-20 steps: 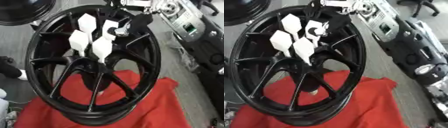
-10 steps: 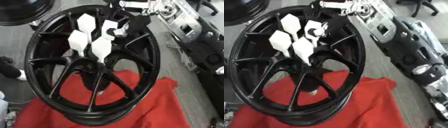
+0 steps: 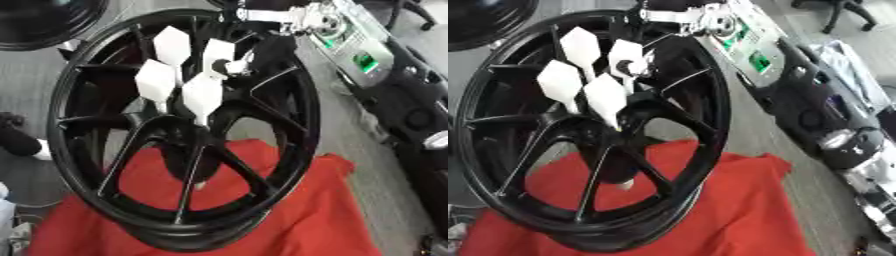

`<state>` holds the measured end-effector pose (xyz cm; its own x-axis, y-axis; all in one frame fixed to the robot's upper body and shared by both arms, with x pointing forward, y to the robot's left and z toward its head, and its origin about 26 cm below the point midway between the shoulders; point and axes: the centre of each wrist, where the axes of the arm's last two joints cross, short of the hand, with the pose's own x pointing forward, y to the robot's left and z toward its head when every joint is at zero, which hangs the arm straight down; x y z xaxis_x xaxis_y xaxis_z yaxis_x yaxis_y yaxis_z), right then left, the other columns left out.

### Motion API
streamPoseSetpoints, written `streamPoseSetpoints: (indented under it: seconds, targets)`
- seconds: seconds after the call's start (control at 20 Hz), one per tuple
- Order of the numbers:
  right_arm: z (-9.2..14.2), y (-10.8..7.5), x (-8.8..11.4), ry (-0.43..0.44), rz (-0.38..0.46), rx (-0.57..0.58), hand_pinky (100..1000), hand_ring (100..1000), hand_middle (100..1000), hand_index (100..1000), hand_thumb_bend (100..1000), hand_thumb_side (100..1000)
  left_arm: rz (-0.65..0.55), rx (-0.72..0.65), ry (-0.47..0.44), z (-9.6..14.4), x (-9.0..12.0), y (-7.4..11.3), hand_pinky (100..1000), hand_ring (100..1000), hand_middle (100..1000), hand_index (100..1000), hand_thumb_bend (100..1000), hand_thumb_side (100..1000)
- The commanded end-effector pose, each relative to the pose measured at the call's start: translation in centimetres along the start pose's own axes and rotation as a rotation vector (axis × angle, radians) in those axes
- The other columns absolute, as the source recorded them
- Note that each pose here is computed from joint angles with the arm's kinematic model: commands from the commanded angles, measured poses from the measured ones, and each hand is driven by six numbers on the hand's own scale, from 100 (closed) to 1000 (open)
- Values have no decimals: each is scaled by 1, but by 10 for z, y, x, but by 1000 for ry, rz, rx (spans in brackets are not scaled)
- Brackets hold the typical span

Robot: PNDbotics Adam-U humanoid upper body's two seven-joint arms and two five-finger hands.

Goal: Pull the pin out of the wheel hub.

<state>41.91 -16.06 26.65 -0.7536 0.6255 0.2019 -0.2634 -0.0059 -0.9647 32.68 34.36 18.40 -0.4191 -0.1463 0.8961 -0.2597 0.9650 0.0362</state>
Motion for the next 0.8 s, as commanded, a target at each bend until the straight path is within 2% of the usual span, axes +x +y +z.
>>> streamPoseSetpoints:
  seconds: [0.05,0.45,0.8]
  targets:
    - [5,-7,-3,12,23,-13,899,800,764,904,274,576,-5,6,-28,-3,8,5,842,653,623,776,166,779]
    - [5,-4,-7,20,12,1,878,786,712,885,232,593,-6,2,-27,-2,8,4,842,653,623,776,165,779]
    - [6,-6,-5,11,-29,7,868,769,611,832,109,636,-5,-4,-26,-3,8,3,842,652,623,776,163,778]
